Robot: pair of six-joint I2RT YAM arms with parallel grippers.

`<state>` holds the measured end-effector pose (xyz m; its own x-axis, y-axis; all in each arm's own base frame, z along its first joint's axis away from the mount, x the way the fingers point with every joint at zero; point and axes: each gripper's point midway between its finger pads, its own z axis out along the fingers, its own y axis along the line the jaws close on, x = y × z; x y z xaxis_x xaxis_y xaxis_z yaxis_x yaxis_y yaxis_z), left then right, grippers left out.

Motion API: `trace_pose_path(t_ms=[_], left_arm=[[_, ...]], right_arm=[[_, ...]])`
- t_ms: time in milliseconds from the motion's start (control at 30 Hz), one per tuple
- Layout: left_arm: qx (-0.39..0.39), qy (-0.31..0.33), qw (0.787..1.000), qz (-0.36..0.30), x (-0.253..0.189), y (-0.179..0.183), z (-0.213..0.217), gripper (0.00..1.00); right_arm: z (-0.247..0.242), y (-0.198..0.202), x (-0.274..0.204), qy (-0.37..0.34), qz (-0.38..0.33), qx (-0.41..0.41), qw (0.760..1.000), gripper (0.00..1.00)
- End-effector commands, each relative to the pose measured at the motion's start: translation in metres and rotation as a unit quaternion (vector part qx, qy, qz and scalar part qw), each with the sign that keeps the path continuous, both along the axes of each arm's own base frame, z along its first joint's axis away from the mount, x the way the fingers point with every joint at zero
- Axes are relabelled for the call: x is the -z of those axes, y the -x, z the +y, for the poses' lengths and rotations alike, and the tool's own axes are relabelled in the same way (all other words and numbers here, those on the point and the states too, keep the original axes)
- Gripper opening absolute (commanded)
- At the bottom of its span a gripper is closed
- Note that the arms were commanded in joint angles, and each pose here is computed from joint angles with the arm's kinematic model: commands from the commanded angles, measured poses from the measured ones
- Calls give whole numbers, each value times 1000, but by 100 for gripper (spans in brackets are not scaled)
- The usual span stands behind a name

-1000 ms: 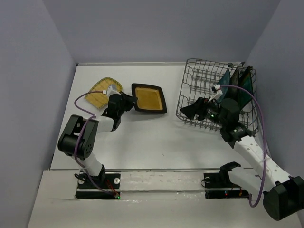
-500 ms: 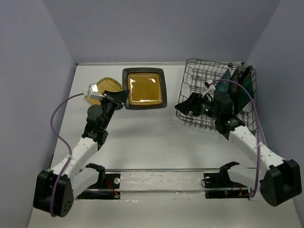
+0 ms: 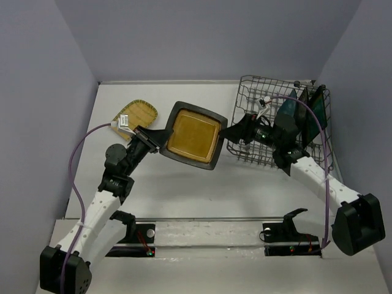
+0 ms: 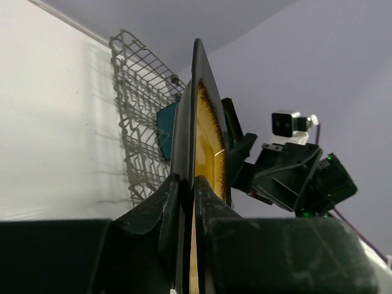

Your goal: Load the plates into the dish rack

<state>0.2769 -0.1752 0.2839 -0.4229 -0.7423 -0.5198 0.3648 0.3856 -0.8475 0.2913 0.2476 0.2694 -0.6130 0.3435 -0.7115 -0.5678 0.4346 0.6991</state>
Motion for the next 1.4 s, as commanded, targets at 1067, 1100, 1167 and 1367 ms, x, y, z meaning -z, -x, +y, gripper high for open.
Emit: trace_pose_path(t_ms=[1067, 1100, 1167, 1367], left_arm=[[-11, -232, 968, -100, -55, 44, 19, 87], [-11, -240, 966, -100, -53, 44, 20, 88], [-1, -257, 961, -97, -44, 45, 19, 88], [9, -313, 946, -81, -5, 44, 24, 88]], right_arm=[[-70, -24, -112, -6, -136, 274, 952, 7], [-85, -31, -119, 1, -140, 318, 938, 7], [-102, -44, -120, 35, -148, 367, 918, 7], [-175, -77, -121, 146, -154, 542, 813, 7]])
